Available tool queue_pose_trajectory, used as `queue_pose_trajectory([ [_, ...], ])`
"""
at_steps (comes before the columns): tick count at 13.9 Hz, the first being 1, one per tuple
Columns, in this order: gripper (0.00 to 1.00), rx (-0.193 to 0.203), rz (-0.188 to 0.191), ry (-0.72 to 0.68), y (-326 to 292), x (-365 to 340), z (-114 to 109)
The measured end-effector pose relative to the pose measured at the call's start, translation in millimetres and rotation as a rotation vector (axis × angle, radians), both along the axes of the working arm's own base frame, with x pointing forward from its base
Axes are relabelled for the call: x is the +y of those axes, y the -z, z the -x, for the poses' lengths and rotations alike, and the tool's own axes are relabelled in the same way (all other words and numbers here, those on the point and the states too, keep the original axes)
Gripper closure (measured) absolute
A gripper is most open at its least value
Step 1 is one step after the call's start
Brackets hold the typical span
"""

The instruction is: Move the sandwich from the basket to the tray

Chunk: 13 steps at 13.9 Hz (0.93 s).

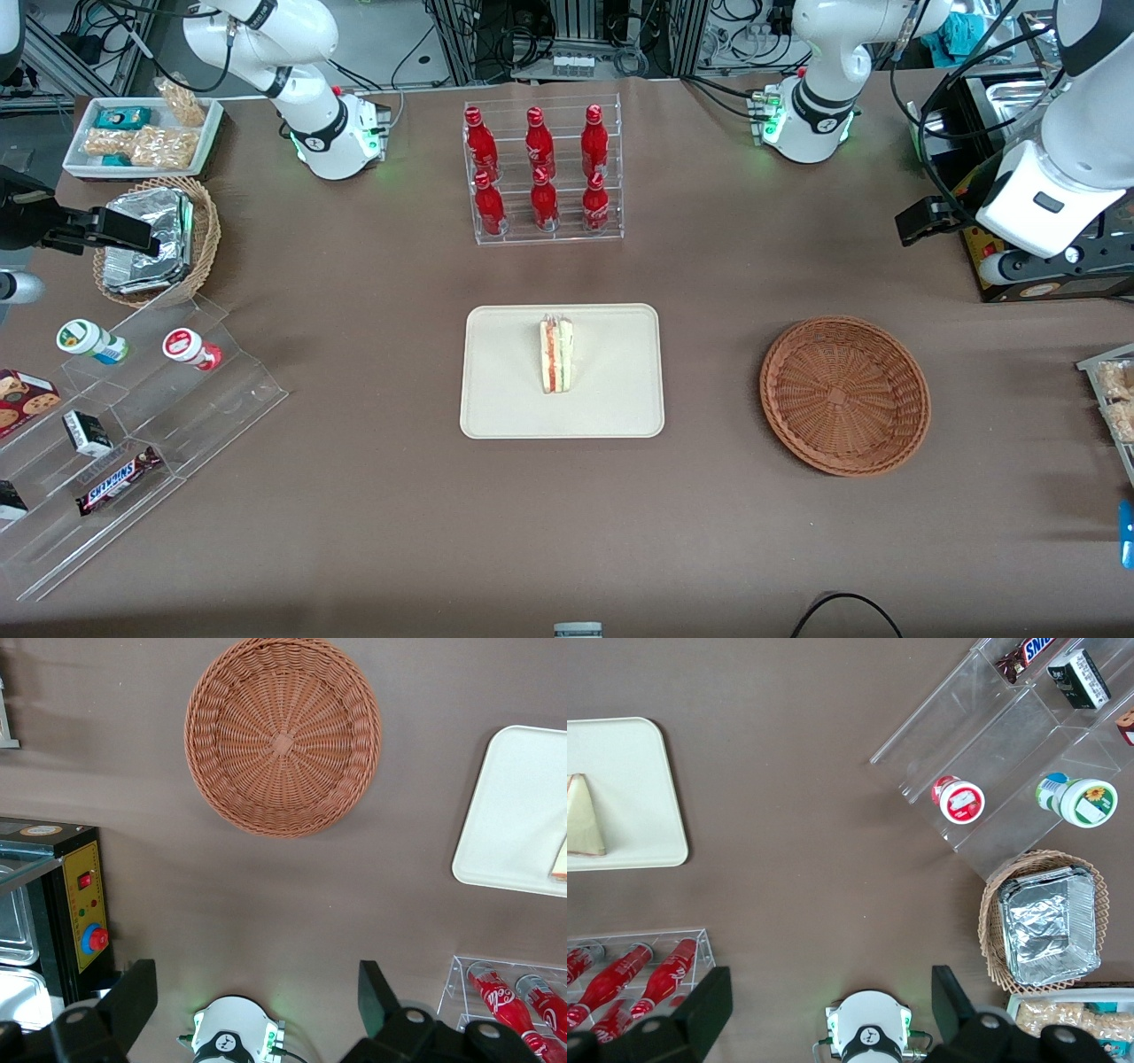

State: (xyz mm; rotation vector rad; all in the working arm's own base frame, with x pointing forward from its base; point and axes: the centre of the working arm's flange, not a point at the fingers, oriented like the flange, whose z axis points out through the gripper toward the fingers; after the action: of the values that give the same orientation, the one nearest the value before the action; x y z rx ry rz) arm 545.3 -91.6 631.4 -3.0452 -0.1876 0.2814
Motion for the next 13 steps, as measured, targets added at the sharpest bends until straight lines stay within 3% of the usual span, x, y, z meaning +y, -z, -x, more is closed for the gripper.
queue_pose_trajectory([
  [13,0.0,-0.008,0.006,-0.004,-6,6,3],
])
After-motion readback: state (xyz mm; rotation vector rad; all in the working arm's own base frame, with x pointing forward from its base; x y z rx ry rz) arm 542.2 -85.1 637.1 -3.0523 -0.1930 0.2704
